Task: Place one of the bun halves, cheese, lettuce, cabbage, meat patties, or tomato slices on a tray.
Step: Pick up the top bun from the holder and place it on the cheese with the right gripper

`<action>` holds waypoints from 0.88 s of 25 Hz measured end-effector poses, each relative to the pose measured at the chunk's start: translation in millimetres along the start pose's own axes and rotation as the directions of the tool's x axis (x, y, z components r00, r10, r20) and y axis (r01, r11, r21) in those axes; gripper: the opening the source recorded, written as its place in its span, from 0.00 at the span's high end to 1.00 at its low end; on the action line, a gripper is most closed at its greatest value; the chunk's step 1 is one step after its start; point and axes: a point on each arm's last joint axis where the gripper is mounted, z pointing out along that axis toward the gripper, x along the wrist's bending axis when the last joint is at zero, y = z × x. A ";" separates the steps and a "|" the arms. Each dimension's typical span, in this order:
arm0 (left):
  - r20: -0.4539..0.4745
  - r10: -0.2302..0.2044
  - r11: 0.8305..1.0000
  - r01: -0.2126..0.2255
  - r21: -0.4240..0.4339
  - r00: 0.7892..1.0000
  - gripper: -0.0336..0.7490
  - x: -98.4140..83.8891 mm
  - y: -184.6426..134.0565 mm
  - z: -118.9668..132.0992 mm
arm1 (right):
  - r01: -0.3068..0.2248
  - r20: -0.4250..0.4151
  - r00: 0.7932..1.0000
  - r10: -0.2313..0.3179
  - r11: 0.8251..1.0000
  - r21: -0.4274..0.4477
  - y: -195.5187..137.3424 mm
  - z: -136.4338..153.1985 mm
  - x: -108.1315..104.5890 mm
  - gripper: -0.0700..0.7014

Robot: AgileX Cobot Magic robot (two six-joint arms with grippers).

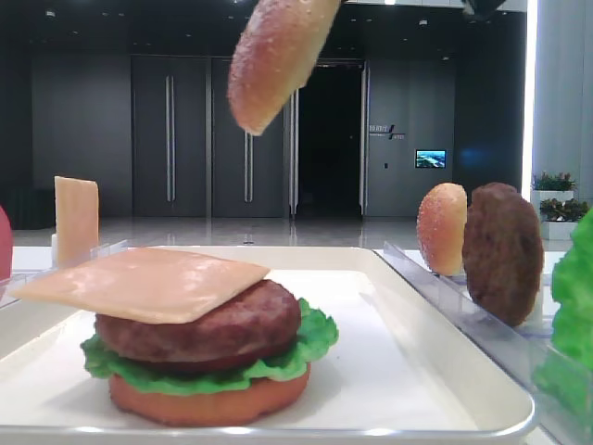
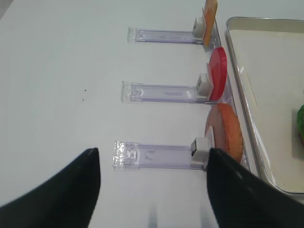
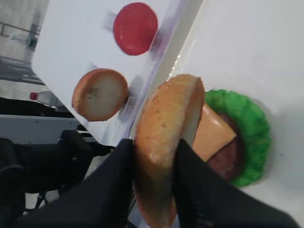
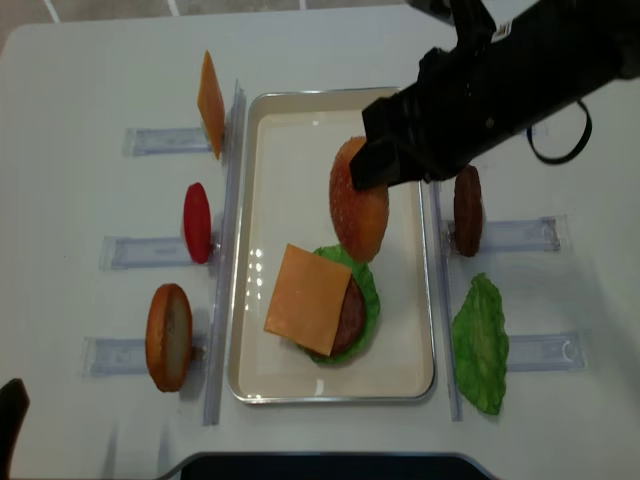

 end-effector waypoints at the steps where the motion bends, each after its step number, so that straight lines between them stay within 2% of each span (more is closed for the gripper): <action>1: 0.000 0.000 1.000 0.000 0.000 1.000 0.27 0.0 0.0 0.0 | -0.009 -0.036 0.999 0.009 1.000 0.001 -7.3 5.4 -0.1 0.63; 5: 0.000 0.000 1.000 0.000 0.000 1.000 0.27 0.0 0.0 0.0 | -0.012 -0.121 0.993 0.010 1.000 -0.013 -29.5 25.2 1.1 0.63; 8: 0.000 0.000 1.000 0.000 0.000 1.000 0.27 0.0 0.0 0.0 | -0.022 -0.155 0.988 0.015 0.999 -0.045 -40.9 36.0 -1.4 0.63; 13: 0.000 0.000 1.000 0.000 0.000 1.000 0.27 0.0 0.0 0.0 | -0.045 -0.197 0.980 0.024 0.994 -0.100 -40.9 44.5 -6.7 0.63; 22: 0.000 0.000 1.000 0.000 0.000 1.000 0.27 0.0 0.0 0.0 | -0.086 -0.213 0.974 0.073 0.995 -0.053 -41.4 71.6 -26.0 0.63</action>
